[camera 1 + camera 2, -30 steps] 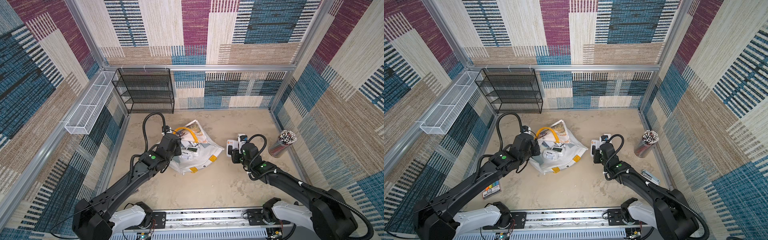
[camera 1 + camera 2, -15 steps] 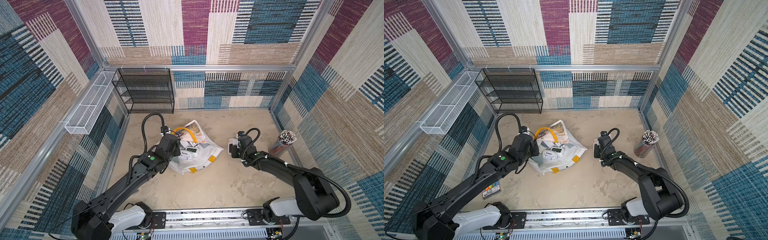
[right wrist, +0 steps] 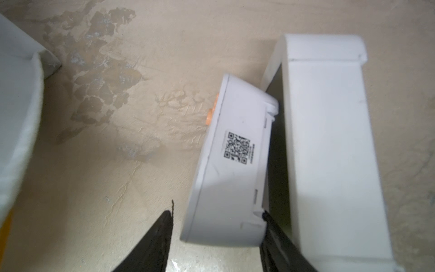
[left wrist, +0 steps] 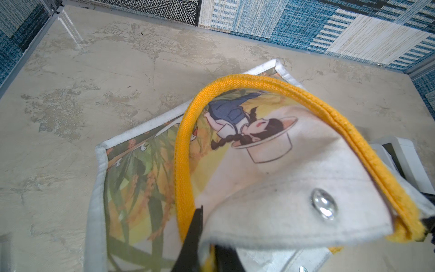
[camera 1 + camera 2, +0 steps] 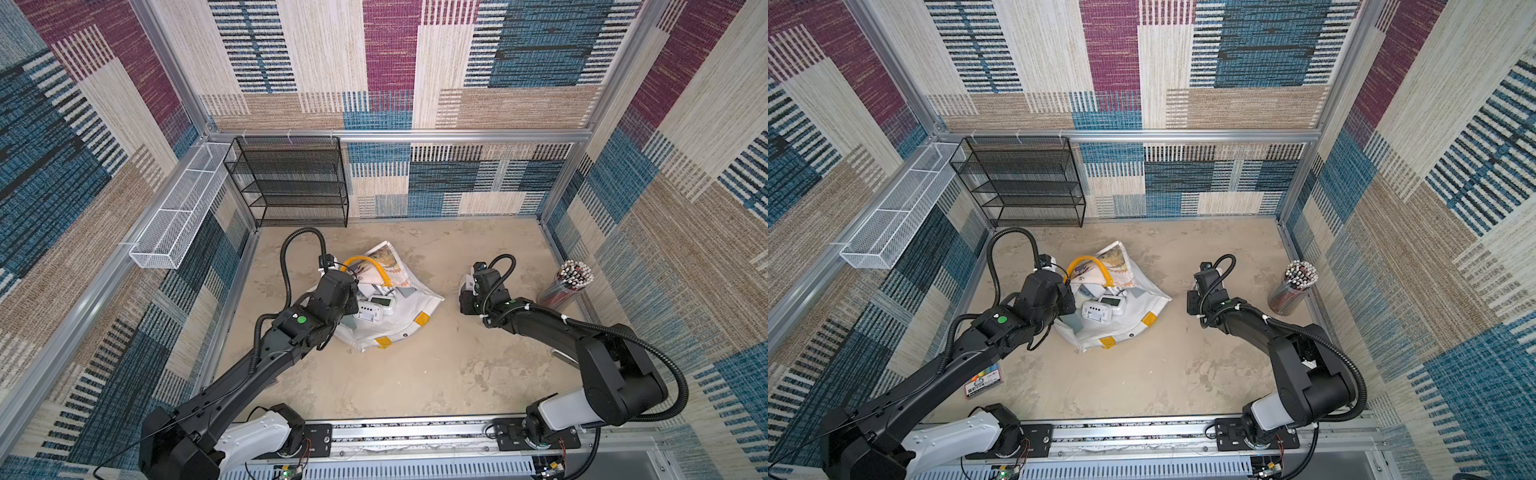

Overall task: Take the alarm clock out of the canvas bag
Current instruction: Place the alarm at the center of the board.

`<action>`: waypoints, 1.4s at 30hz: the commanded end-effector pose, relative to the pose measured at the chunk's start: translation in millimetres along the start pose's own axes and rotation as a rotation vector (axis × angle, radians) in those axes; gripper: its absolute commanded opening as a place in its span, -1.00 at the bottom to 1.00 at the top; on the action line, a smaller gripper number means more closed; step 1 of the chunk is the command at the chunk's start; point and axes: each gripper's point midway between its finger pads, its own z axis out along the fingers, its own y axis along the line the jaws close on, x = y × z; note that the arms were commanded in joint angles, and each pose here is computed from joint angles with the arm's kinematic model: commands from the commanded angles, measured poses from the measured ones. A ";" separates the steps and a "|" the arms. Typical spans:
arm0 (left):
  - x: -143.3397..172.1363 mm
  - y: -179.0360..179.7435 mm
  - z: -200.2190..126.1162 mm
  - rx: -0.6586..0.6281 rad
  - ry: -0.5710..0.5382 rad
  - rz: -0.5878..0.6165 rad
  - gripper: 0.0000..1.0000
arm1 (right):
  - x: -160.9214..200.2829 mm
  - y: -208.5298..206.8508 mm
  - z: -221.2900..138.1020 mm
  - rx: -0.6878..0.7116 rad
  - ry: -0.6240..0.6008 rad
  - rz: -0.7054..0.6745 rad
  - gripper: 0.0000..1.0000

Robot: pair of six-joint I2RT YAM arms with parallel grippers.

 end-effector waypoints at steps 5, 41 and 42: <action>6.0 12.5 -0.5 -0.052 0.012 0.004 -1.00 | -9.6 2.0 -5.4 -0.010 -0.037 0.015 0.24; 8.5 13.3 -0.4 -0.047 0.013 -0.010 -1.00 | -34.2 27.5 -76.1 -0.254 -0.285 0.060 0.53; 8.4 12.9 -0.4 -0.046 0.012 -0.009 -1.00 | -34.2 29.9 -79.6 -0.274 -0.295 0.055 0.52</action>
